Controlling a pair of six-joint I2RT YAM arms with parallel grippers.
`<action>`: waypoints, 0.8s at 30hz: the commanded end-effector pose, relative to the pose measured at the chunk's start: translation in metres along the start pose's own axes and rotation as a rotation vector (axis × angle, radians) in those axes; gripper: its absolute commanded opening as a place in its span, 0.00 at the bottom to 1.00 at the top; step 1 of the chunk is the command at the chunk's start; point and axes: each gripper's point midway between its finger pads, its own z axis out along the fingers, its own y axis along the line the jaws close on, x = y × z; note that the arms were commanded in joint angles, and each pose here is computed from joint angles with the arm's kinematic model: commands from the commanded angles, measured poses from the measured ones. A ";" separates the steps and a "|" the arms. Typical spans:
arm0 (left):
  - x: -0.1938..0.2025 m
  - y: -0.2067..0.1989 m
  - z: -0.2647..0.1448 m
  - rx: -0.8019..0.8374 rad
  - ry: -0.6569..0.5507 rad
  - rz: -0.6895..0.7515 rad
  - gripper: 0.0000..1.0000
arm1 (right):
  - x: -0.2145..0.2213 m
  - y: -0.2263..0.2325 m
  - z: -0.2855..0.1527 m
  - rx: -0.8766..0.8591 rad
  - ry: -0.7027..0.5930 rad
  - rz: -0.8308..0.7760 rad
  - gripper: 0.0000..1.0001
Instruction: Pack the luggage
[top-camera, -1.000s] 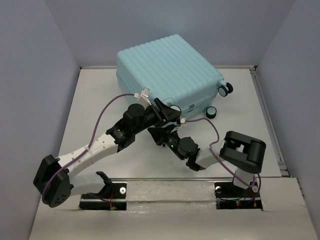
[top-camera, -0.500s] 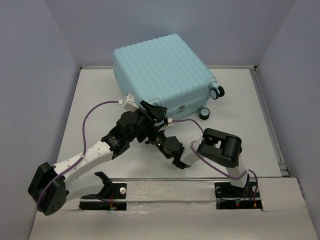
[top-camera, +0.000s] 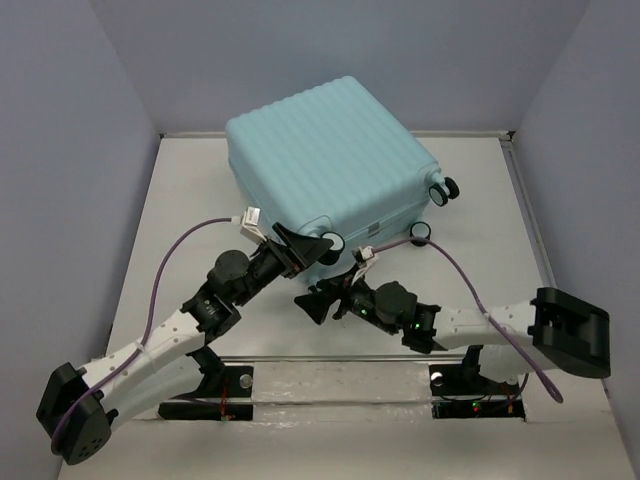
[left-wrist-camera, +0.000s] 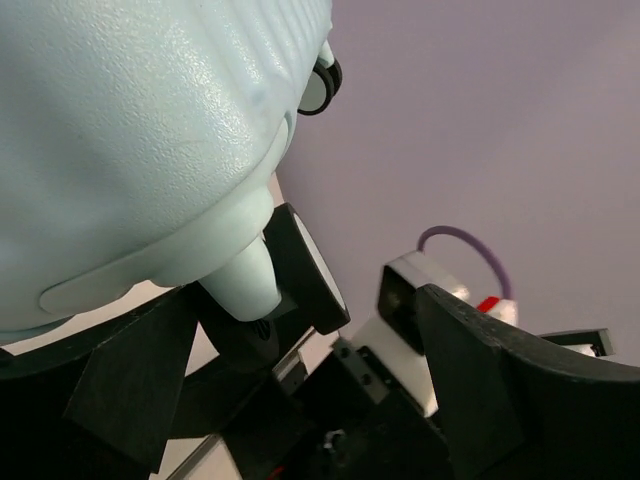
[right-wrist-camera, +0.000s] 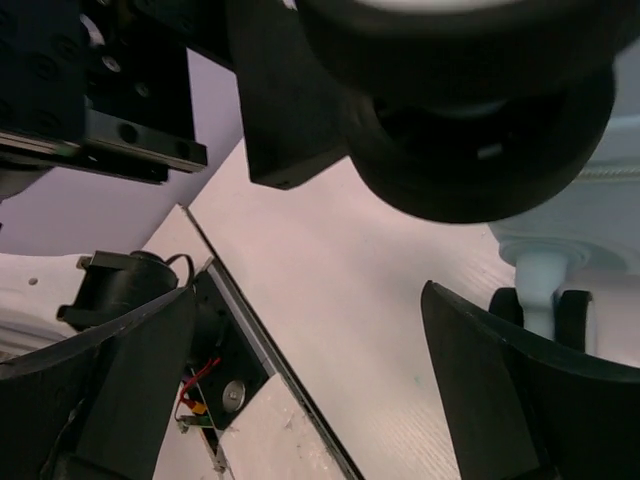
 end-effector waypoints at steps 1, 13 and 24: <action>-0.032 -0.048 -0.011 0.216 -0.102 0.051 0.99 | -0.014 -0.017 -0.014 0.153 0.087 -0.186 1.00; -0.034 -0.013 -0.021 0.156 -0.098 0.119 0.99 | -0.114 -0.038 0.008 0.310 -0.038 -0.255 1.00; -0.050 0.047 -0.050 -0.136 -0.199 0.285 0.87 | -0.134 -0.027 0.038 0.244 -0.035 -0.259 0.78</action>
